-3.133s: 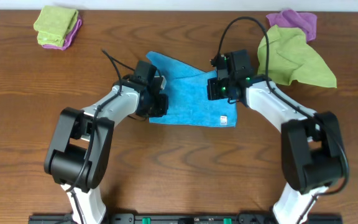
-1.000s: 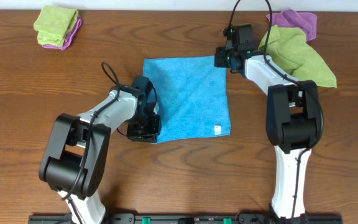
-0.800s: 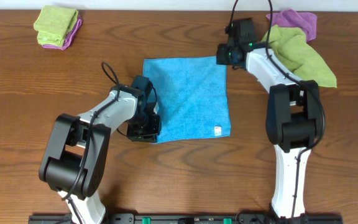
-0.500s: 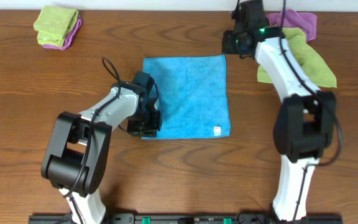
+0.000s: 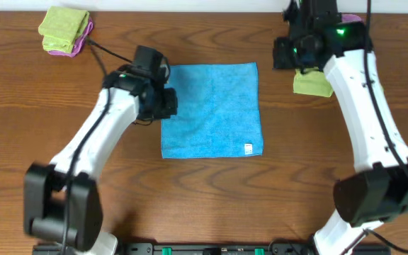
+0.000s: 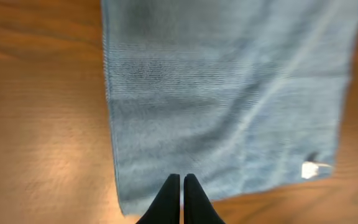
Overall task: Fold the cloth
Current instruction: 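Release the cloth and pull both grippers back toward the near side, then move both grippers to the cloth's near left and right corners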
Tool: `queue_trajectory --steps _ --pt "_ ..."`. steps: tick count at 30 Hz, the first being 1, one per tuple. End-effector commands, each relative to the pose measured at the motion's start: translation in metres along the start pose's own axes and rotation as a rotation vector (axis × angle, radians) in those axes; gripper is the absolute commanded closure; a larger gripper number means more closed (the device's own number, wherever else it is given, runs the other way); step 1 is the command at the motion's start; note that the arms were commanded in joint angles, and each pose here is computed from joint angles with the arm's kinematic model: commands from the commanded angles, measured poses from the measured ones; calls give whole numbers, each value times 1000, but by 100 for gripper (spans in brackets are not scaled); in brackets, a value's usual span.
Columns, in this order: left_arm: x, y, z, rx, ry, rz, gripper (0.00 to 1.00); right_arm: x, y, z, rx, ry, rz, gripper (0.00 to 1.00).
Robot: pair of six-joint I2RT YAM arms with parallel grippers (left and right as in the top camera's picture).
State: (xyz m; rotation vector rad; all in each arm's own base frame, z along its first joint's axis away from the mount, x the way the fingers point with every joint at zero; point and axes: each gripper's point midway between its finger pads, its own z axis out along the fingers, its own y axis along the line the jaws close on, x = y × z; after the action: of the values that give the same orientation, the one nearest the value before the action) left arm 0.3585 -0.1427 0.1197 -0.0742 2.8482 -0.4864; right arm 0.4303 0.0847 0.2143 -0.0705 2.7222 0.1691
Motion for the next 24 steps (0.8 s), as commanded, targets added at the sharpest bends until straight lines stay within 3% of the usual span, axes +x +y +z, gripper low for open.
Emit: queue_trajectory --steps 1,4,7,10,13,18,24 --pt "-16 3 -42 9 -115 -62 94 18 -10 -23 42 38 -11 99" --pt "-22 14 -83 0 -222 -80 94 35 -10 -52 41 50 -26 98" --pt "-11 37 -117 -114 -283 -76 94 45 -9 -83 35 -9 -39 98" --pt "16 58 -132 -227 -254 -83 94 68 -11 -104 28 -81 -60 99" --pt "42 63 -122 -218 -207 -94 94 101 -16 -101 29 -135 -70 98" --pt "78 64 -67 -20 -177 -175 94 159 -12 -59 -97 -162 -12 98" --pt "88 73 -12 306 -145 -328 94 201 12 16 -397 -20 130 98"
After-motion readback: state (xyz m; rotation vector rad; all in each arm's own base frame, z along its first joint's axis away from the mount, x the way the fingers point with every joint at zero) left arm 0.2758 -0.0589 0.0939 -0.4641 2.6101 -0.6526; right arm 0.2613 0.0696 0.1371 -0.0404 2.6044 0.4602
